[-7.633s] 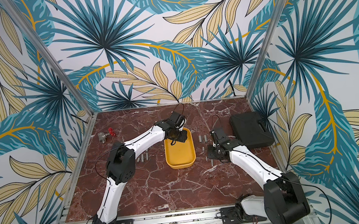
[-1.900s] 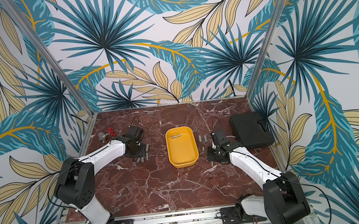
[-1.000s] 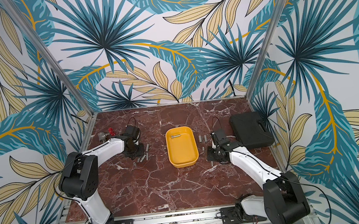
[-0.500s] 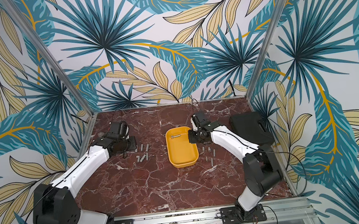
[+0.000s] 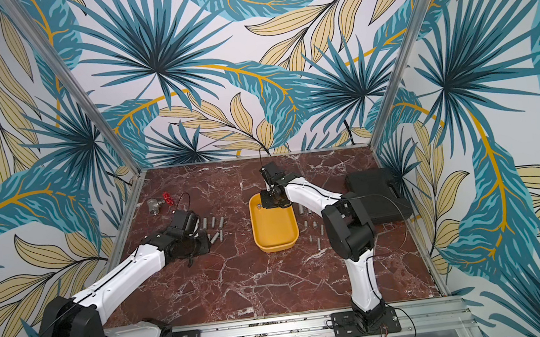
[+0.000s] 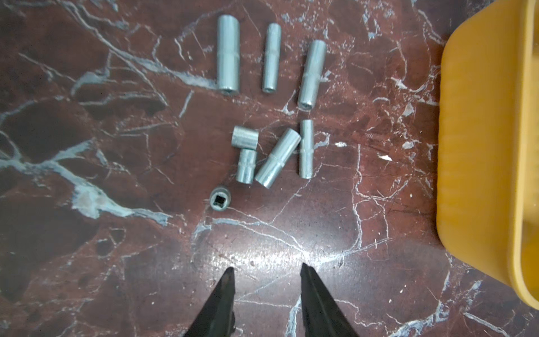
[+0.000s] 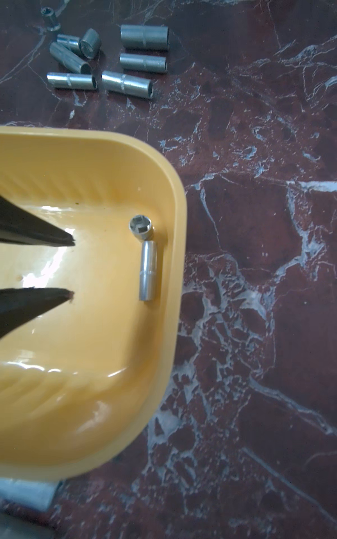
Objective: Take out the socket from the storage box
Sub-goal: Pick up the socket head from the storage box.
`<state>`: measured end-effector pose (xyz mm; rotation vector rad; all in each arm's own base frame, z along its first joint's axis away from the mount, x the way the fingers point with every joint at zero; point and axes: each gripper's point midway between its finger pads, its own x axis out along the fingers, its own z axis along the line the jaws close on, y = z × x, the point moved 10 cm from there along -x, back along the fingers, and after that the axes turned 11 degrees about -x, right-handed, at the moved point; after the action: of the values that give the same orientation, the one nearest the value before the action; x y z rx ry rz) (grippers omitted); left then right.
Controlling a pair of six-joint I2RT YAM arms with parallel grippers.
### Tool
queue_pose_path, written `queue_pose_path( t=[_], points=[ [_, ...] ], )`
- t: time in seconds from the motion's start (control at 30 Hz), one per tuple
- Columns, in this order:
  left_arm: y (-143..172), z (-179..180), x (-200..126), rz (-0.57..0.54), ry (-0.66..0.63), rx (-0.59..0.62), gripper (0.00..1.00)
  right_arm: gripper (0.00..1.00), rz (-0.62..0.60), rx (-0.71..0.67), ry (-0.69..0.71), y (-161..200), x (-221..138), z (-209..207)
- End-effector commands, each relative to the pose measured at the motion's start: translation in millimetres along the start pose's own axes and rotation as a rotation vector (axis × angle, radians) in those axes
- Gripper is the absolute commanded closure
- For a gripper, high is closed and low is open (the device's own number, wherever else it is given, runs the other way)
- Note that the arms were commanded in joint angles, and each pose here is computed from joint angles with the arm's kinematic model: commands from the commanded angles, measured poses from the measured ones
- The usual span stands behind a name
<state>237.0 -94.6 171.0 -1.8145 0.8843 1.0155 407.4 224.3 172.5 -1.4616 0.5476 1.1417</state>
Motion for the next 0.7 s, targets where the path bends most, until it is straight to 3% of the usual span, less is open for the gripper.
queue_pose_path(
  t=[0.0, 0.67],
  points=[
    [7, 2, 0, -0.021, 0.029, -0.036, 0.59, 0.73, 0.027, -0.017, 0.014, -1, 10, 10],
    [24, 13, 3, -0.007, 0.043, -0.064, 0.59, 0.72, 0.083, -0.066, 0.056, -10, 56, 29]
  ],
)
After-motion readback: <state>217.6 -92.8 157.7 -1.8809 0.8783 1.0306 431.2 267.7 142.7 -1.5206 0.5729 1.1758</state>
